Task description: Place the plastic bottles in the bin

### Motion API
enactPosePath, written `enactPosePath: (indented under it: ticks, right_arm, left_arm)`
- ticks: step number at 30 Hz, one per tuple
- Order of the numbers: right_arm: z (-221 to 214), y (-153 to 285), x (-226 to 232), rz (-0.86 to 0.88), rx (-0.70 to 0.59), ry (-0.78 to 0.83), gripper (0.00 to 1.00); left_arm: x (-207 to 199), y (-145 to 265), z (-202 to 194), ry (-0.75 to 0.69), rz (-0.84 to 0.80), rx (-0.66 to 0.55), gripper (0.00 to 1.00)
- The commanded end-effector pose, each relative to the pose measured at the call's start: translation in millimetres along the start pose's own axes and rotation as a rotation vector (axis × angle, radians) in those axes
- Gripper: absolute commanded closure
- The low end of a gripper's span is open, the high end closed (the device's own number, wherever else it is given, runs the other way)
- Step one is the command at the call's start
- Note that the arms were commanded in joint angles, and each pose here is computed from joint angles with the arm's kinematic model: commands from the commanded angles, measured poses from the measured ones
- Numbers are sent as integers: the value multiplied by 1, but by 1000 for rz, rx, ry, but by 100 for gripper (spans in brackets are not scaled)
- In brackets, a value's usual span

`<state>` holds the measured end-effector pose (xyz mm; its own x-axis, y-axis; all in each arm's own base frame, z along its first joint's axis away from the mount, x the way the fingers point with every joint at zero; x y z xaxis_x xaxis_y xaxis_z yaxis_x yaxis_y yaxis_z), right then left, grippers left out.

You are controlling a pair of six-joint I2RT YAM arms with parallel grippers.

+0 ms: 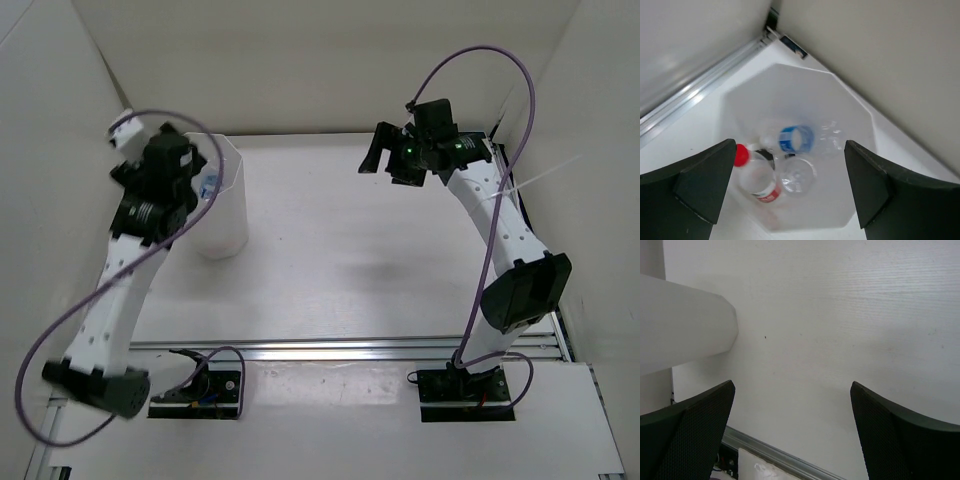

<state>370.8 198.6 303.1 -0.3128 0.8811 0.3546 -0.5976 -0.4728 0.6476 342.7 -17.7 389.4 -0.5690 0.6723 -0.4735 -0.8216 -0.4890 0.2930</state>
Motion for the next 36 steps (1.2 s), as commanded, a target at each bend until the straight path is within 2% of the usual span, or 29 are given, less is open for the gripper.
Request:
enactPosePath:
  ticks: [1,2,3,4,9,12,13,18,24,29,35,36]
  right_arm:
    - [4,24,-7,-28,-48,-29,0]
    - [2,22,-12,-38,-40,-38,0]
    - [0,26,-11,-39,-38,-52,0]
    - [-2,25,-18,-53,-30,-65,0]
    - [-24,20,-43,-45,71,-224,0]
    - [-38,20,-68,-46,117,-372,0]
    - [-48,22,-80,-61,122,-414,0]
    - [-55,29,-100,-84,89,-454,0]
    - [-53,32,-113,-123,69,-474,0]
    - [-59,30,-119,-142,81,-488,0]
    - [-55,28,-123,-162,81,-479,0]
    - [-54,26,-126,-175,81,-479,0]
  left_arm:
    - [76,47,27,91,88,-159,0]
    - [91,51,17,103,94,-154,0]
    - [111,47,-13,59,109,-100,0]
    - [125,62,-11,104,71,-106,0]
    - [182,79,-65,175,77,4,0]
    - [203,85,-75,215,122,6,0]
    - [215,85,-81,185,174,8,0]
    - [226,85,-84,126,253,6,0]
    - [251,78,-89,110,422,-88,0]
    - [254,68,-96,74,456,-127,0]
    - [256,56,-87,42,515,-280,0]
    - [259,55,-83,22,532,-336,0]
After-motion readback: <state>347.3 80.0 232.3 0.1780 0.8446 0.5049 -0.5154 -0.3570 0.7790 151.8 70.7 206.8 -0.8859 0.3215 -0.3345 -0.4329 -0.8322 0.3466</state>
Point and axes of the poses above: each gripper's point midway between its finger pads, its own y axis back along the fingers, its own x axis along the line the jaws close on, z = x × y, the point moved 4 cm from there along y, back along the fingers, and after that the axes turned 12 degrees about y, right-handed, at the moved point
